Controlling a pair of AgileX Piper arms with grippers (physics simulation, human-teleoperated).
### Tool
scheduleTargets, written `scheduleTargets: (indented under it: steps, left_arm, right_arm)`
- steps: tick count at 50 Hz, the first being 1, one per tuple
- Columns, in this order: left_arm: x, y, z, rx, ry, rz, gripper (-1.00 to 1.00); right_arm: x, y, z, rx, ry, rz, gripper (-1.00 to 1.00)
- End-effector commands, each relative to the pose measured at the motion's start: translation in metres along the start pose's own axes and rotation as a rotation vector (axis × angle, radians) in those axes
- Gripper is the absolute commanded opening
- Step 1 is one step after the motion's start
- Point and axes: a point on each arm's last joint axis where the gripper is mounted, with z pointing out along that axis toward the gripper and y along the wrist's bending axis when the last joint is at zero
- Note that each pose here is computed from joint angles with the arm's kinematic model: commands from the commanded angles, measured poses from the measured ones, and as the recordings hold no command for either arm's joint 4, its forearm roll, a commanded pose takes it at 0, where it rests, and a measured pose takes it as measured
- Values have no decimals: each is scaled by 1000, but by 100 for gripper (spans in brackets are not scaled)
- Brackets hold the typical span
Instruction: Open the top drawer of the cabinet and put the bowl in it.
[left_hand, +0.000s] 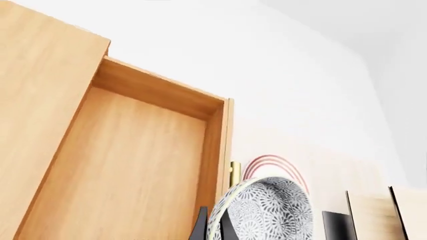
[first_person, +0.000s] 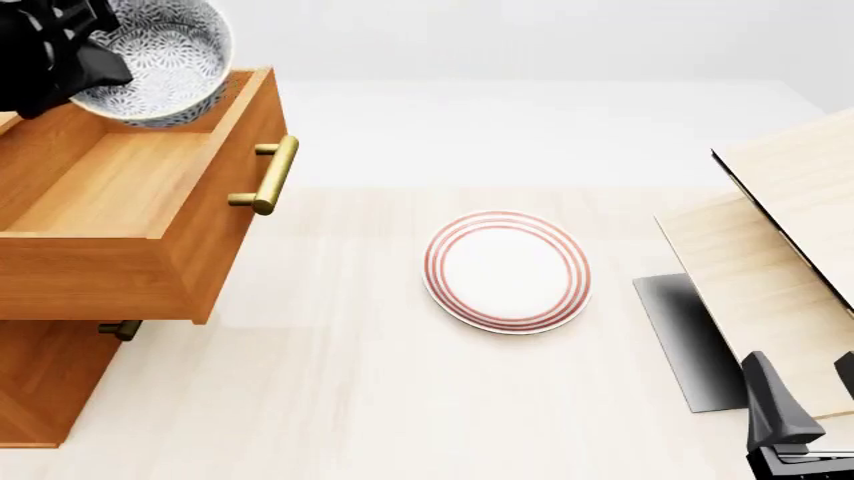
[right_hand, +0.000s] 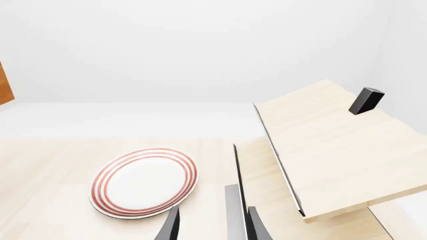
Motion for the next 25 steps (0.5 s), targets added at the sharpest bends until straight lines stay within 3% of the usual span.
scheduleTargets:
  steps: [1,25]
  left_arm:
    - [3,11,-6,-15,-34,-47,-100]
    - [11,33,-16,-63,-100,-159,-100]
  right_arm:
    - [0,0,0,0,0,1,100]
    - [0,0,0,0,0,0,100]
